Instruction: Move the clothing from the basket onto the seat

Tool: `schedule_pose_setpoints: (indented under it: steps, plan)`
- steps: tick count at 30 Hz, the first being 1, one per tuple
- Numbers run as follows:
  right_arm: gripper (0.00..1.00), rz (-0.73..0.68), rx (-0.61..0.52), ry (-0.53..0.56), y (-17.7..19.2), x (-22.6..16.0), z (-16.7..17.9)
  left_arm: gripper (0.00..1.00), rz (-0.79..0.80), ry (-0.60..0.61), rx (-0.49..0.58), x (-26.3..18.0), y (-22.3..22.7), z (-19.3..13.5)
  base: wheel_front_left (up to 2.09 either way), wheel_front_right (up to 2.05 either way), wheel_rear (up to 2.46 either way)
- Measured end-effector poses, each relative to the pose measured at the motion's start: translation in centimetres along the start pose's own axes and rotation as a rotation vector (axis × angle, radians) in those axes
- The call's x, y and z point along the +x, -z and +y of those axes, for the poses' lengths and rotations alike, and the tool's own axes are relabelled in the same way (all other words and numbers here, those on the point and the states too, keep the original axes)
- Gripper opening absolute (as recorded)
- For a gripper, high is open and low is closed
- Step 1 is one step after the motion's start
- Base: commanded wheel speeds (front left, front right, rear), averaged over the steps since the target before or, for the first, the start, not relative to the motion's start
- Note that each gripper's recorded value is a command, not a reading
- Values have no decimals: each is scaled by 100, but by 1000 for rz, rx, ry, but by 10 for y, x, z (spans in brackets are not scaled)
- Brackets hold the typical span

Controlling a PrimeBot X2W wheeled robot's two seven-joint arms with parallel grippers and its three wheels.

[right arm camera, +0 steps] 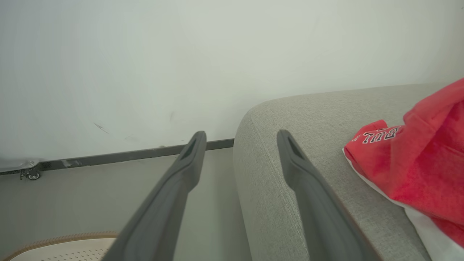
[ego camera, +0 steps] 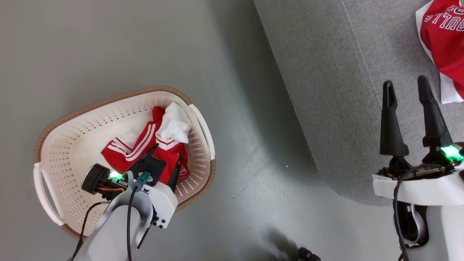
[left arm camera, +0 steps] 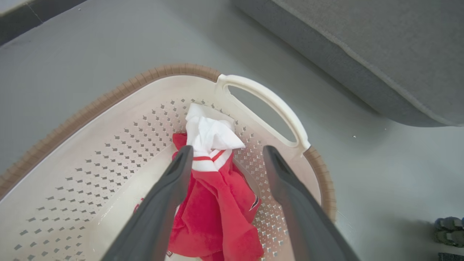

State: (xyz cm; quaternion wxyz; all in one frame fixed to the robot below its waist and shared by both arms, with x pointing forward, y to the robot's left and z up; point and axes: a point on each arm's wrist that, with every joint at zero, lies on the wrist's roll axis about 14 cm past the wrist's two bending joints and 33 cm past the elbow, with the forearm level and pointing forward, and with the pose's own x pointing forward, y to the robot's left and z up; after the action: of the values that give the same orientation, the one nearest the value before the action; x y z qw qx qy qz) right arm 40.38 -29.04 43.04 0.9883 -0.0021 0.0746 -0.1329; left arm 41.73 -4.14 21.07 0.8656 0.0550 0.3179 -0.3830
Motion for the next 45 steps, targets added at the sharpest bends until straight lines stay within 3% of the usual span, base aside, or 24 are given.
schedule_pose_setpoints:
  steps: [31,32,33,36,37,45]
  plan:
    - [100,84,-38,-16,44,30,6,100,163,-7,-44,47,64,15,0,0,0]
    - [100,81,-38,-17,44,32,6,91,163,-4,-45,48,64,14,0,0,0]
    - [100,78,-38,-18,44,33,6,55,163,4,-46,49,64,12,0,0,0]
    - [100,77,-38,-20,45,35,7,9,157,13,-47,51,61,9,0,0,0]
    - [100,78,-37,-22,46,36,8,0,155,17,-43,51,60,7,0,0,0]
    - [100,72,-29,-26,45,40,9,0,105,15,-28,53,45,12,0,0,0]
